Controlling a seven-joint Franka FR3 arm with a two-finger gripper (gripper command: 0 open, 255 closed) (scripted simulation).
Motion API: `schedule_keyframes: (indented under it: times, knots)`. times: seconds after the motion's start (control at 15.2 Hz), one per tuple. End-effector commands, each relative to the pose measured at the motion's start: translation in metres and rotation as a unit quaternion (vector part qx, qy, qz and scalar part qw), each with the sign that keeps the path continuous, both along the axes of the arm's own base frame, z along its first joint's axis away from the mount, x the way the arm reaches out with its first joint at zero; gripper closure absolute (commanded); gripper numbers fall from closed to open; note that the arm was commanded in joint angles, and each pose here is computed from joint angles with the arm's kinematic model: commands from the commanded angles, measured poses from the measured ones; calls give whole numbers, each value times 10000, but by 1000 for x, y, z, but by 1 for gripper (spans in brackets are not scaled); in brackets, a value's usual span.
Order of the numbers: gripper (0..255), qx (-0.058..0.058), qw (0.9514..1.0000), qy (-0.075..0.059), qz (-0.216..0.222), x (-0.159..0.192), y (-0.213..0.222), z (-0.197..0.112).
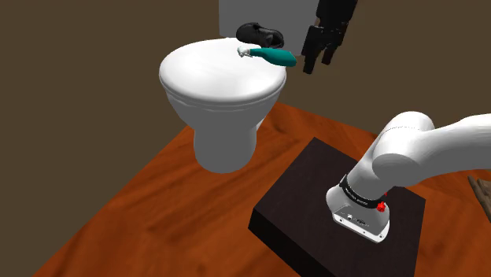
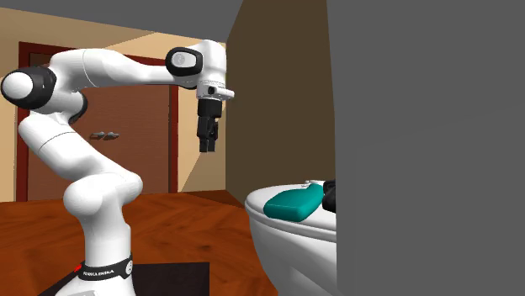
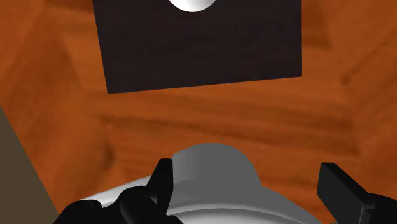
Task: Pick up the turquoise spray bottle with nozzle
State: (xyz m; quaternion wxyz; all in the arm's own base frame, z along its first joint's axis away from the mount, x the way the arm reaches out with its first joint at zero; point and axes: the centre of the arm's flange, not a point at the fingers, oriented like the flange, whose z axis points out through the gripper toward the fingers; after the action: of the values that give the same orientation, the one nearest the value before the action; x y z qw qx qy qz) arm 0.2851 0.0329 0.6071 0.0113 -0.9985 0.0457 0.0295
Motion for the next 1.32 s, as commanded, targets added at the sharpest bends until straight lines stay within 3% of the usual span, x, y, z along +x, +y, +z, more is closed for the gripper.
schedule_keyframes:
  times: [0.0,0.26,0.59,0.92,1.25]
  knots:
    - [0,0,10000,0,0,0,0,0]
    - [0,-25,9973,-173,713,25,-39,-14]
    - [0,-56,9864,-387,1598,64,-83,-30]
    - [0,-87,9671,-598,2469,111,-119,-43]
    - [0,-117,9398,-804,3320,165,-146,-54]
